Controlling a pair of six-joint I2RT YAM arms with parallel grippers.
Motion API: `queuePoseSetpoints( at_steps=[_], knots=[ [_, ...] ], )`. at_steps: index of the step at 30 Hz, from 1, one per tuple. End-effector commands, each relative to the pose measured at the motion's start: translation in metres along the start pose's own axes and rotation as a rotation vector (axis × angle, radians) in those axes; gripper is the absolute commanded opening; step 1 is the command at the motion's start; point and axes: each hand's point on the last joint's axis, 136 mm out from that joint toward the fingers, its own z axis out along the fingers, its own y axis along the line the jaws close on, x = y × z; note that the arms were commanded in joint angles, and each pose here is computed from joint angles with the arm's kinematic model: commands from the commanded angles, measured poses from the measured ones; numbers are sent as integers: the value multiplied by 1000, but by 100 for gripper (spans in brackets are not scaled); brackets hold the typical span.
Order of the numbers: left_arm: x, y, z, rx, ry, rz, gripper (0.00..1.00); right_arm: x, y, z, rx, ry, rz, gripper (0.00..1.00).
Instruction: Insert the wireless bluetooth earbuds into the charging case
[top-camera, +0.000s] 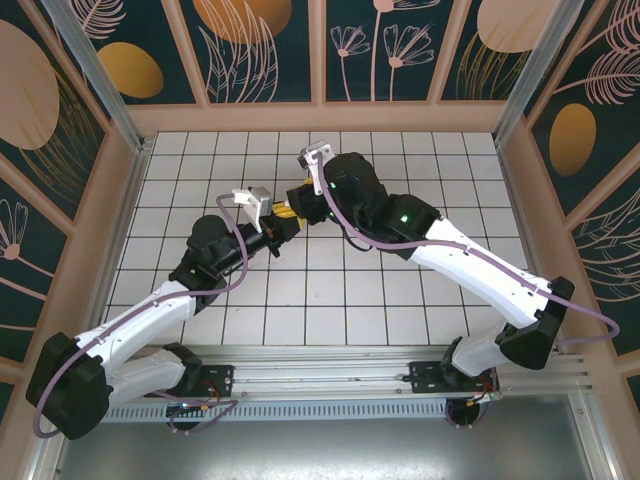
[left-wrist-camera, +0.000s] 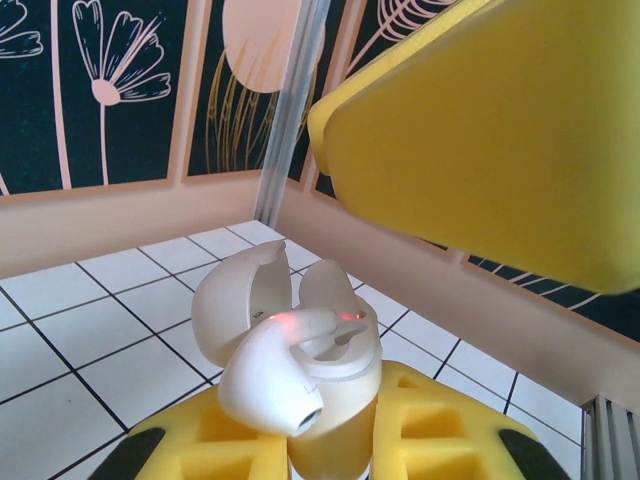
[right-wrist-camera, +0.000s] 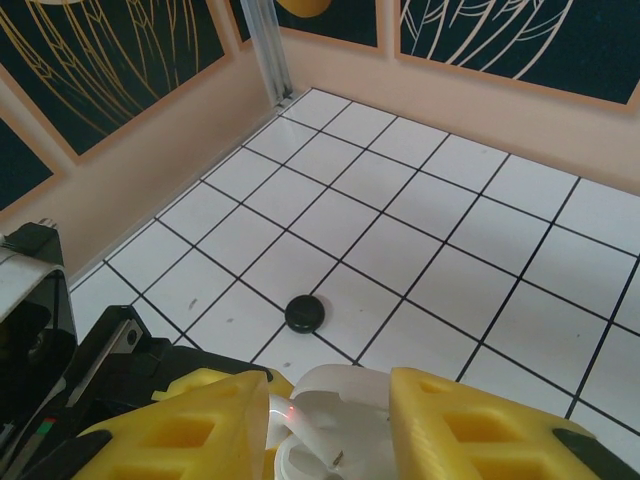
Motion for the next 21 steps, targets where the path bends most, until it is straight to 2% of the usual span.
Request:
queuePoseSetpoints(
  at_steps=[1,8,12,21],
  knots=[
    [-25,-10,-2,25,-72,58,0,-13,0,-5,0,-22,26,37],
    [-21,-10,-1,29,-52,87,0,-12,-2,-9,-10,-17,35,36],
    [-10,-10,-1,35,-13,143,0,-10,-1,-14,-75,7,46,34],
    [14,-23,-1,143,62,269,0,-16,-9,-39,-194,91,22,27]
  ],
)
